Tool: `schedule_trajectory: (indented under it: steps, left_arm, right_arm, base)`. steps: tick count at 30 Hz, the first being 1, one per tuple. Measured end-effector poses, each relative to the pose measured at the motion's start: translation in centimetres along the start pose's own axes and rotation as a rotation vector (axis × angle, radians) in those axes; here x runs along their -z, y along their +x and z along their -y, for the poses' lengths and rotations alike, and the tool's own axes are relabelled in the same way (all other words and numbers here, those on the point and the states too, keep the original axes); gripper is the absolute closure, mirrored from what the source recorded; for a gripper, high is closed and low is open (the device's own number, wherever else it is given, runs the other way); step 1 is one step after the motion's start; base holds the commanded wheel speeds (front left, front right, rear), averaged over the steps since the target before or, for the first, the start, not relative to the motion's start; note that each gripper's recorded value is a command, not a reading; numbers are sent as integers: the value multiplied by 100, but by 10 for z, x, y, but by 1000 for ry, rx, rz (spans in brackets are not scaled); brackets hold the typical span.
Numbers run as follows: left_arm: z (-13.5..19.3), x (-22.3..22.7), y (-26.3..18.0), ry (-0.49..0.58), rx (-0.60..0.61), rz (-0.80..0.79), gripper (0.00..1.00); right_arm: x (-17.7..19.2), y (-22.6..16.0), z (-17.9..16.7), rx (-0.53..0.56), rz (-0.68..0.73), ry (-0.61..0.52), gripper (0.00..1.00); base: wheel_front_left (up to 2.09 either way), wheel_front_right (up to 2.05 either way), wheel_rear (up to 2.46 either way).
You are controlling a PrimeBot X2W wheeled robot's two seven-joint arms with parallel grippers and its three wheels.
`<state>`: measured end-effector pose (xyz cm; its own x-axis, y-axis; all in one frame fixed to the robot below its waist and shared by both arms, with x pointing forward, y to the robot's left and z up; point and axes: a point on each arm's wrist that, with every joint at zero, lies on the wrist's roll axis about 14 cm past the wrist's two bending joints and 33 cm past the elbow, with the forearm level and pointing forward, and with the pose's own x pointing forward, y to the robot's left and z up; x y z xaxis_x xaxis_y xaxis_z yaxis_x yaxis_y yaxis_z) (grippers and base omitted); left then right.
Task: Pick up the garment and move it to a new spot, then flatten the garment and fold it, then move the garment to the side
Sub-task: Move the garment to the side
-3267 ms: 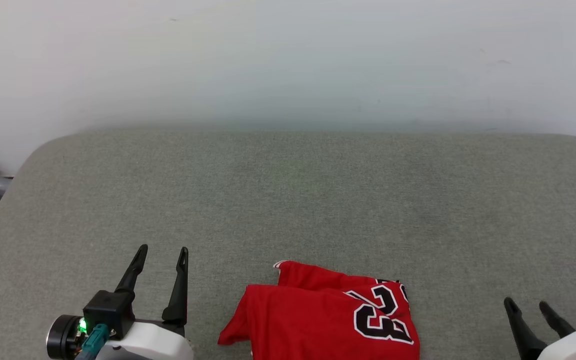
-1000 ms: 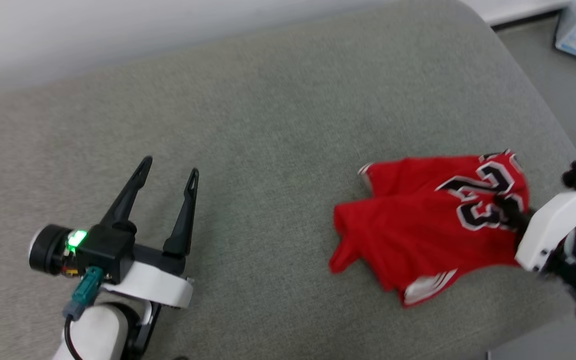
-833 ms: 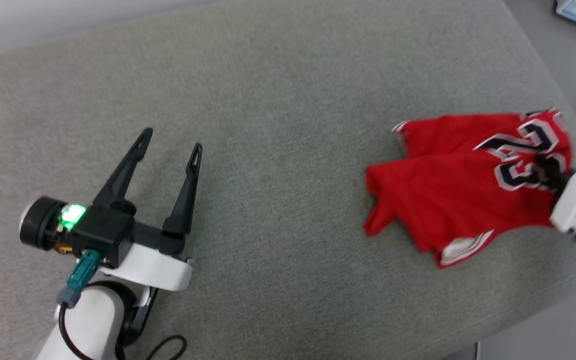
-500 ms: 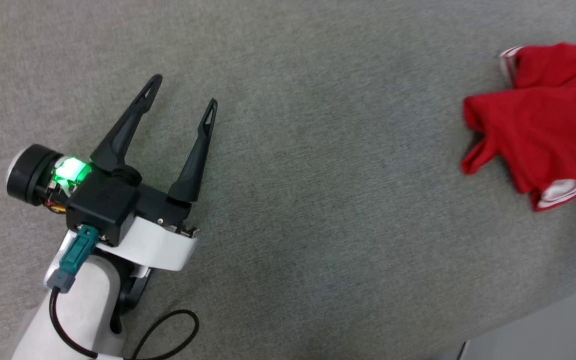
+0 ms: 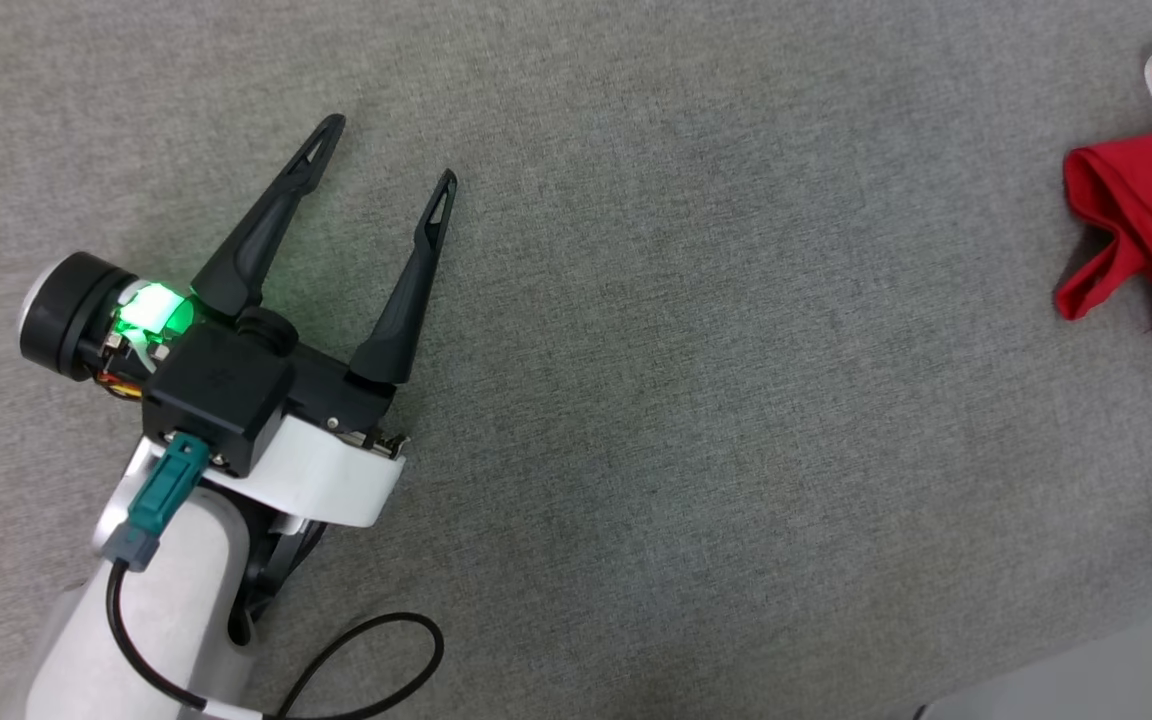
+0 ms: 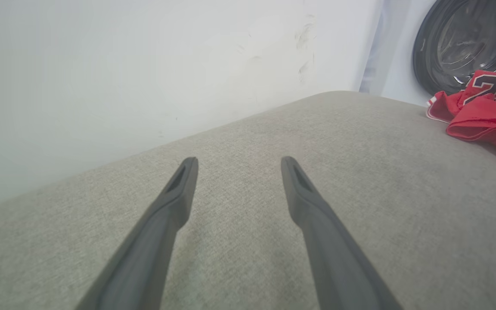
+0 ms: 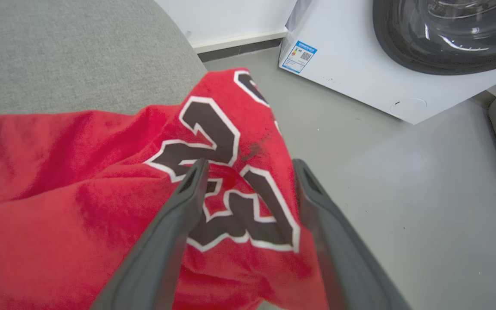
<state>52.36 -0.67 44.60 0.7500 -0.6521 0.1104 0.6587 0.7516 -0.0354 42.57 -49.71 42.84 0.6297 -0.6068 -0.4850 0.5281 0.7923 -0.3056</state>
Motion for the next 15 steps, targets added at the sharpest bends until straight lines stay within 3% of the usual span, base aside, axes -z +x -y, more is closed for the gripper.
schedule_trajectory:
  steps: [7, 15]
  left_arm:
    - [4, -20, -11, 1, -41, 19, 0]
    - [11, -48, -37, -10, -127, 35, 0]
  right_arm:
    - [-33, -17, 14, 8, 227, 19, 0]
    - [-38, -53, 13, -57, 357, 53, 0]
  base:
    - [0, 0, 0]
    - [0, 0, 0]
